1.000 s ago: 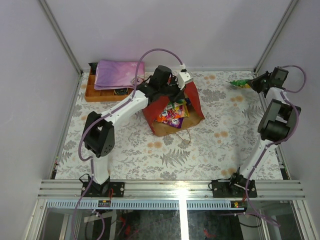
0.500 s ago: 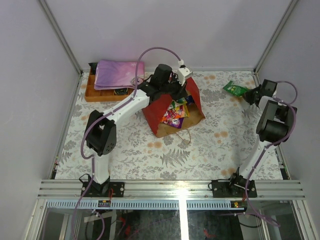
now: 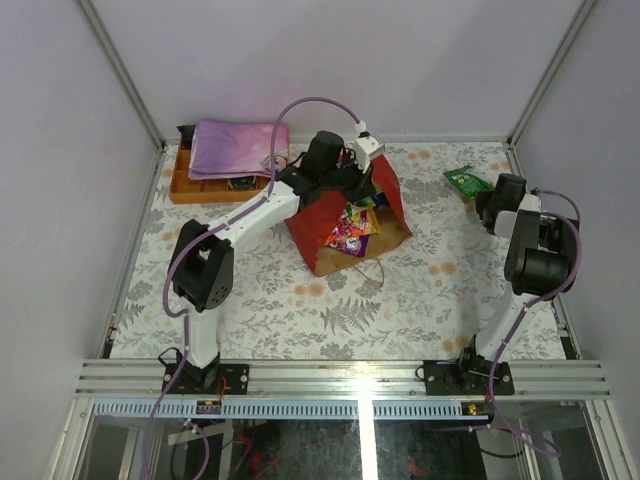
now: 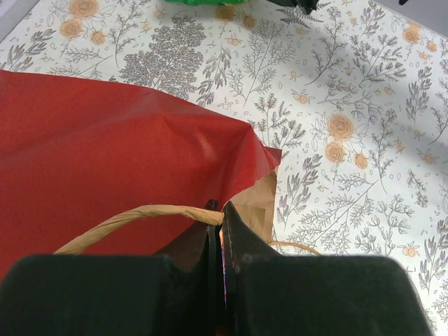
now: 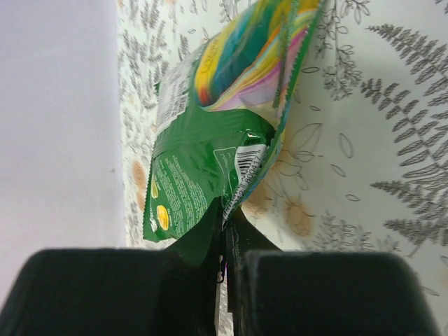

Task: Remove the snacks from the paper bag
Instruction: Place the snack at the corner of the board.

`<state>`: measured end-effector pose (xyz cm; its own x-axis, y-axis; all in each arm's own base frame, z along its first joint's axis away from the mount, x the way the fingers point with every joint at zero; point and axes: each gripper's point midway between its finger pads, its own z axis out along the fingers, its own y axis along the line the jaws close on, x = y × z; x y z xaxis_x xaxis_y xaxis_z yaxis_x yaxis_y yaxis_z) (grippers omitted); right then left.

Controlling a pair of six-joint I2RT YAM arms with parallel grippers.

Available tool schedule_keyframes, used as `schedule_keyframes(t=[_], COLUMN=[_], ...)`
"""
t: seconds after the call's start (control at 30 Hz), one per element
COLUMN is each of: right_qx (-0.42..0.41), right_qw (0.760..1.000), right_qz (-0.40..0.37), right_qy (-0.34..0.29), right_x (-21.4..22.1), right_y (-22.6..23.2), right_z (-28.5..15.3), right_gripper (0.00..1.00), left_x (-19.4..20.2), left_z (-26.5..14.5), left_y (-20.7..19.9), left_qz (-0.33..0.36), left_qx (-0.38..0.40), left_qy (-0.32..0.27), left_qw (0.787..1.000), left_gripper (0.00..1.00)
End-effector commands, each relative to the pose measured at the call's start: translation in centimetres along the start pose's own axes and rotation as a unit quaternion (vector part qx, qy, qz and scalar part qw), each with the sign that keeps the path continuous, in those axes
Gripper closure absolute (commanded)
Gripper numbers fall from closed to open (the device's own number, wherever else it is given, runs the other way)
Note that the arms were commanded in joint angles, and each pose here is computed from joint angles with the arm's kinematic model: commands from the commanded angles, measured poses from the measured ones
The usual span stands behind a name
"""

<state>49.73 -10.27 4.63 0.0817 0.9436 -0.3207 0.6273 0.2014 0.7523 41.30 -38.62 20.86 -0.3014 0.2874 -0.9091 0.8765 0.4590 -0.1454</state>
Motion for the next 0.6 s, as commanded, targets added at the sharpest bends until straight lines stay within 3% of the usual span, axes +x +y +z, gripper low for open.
schedule_keyframes(t=[0.0,0.13,0.27,0.37,0.4,0.43,0.47,0.57], right_qx=[-0.060,-0.078,-0.093,-0.132,-0.154,-0.177,-0.200,-0.219], right_qw=[0.987,0.983,0.986,0.989,0.987,0.983,0.979,0.975], right_qz=[0.076,0.080,0.059,0.015,0.007,0.004,0.002,-0.010], right_qy=[-0.125,-0.147,-0.127,-0.065,-0.050,-0.049,-0.044,-0.017], right_x=[-4.1,-4.3,-3.2,-1.1,-0.4,-0.2,0.3,1.6], right_y=[5.9,9.0,12.1,15.2,16.1,16.7,17.1,16.7], right_z=[-0.7,1.1,3.7,4.4,3.9,3.2,2.3,-0.2], right_gripper=[1.00,1.00,0.99,0.85,0.68,0.21,0.02,0.00], left_x=[-0.7,-0.5,-0.1,0.0,-0.1,-0.3,-0.3,-0.6], left_z=[0.0,-0.1,-0.2,-0.4,-0.6,-0.7,-0.8,-1.2], left_y=[-1.1,-1.4,-1.1,-0.6,-0.3,-0.1,0.2,0.4], left_qz=[-0.003,0.001,0.005,0.008,0.008,0.008,0.008,0.012], left_qx=[0.032,0.044,0.038,0.029,0.024,0.018,0.014,0.006], left_qy=[-0.016,-0.010,-0.002,0.002,0.002,0.000,0.000,-0.001], left_qw=[0.999,0.999,0.999,1.000,1.000,1.000,1.000,1.000], left_gripper=[1.00,1.00,1.00,1.00,1.00,1.00,1.00,1.00])
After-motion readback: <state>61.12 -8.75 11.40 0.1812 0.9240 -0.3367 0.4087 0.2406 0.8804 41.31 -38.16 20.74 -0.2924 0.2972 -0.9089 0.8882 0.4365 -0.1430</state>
